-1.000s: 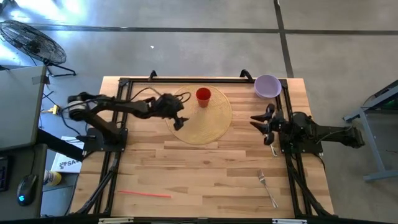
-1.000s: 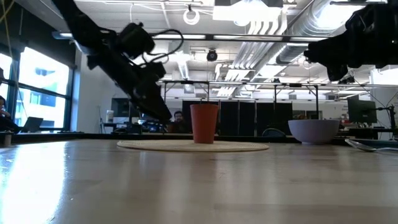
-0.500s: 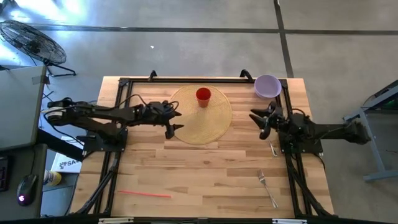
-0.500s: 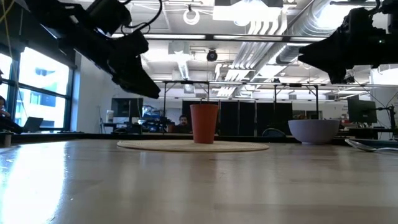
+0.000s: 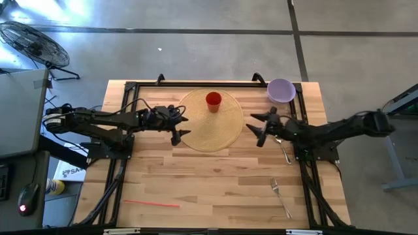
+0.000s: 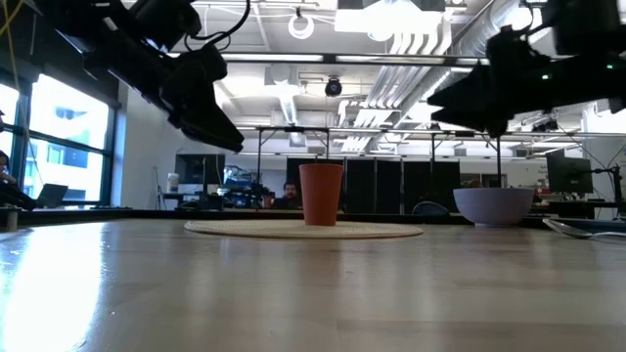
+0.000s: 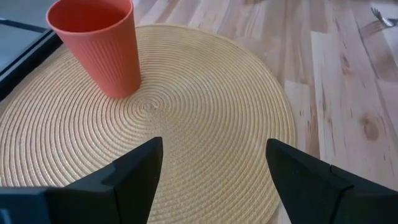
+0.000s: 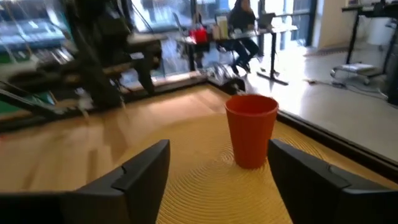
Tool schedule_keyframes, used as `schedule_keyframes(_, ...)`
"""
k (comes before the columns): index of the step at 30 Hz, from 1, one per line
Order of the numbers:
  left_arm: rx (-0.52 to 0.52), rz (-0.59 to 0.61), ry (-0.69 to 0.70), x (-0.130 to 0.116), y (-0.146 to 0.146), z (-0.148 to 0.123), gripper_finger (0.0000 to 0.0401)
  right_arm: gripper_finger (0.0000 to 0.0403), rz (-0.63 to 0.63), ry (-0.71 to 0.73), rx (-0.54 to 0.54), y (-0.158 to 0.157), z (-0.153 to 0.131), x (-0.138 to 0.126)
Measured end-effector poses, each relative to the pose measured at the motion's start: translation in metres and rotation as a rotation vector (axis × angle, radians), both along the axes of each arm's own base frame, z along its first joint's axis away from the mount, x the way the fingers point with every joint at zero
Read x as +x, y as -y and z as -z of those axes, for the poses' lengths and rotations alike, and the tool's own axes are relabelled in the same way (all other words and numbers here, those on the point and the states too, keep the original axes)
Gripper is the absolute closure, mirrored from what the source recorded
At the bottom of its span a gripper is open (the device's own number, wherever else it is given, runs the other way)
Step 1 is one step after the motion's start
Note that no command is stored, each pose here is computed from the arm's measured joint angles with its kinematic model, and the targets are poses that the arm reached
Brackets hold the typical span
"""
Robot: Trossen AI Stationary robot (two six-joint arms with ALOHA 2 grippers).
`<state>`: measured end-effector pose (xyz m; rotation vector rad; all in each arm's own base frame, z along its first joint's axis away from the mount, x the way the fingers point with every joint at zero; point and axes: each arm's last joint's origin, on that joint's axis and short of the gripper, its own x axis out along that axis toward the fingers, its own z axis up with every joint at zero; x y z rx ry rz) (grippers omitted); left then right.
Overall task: Pick & Place Utensil
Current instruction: Put the orange cup on the top right of the table mat
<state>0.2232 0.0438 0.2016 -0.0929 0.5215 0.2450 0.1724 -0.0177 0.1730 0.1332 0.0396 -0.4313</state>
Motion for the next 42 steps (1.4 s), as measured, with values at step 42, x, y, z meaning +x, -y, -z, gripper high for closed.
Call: schedule_keyframes(42,-0.042,0.027,-0.066,-0.003,0.002,0.006,0.0122,0.0006,0.159,-0.350,-0.025,0.116,0.056,0.173)
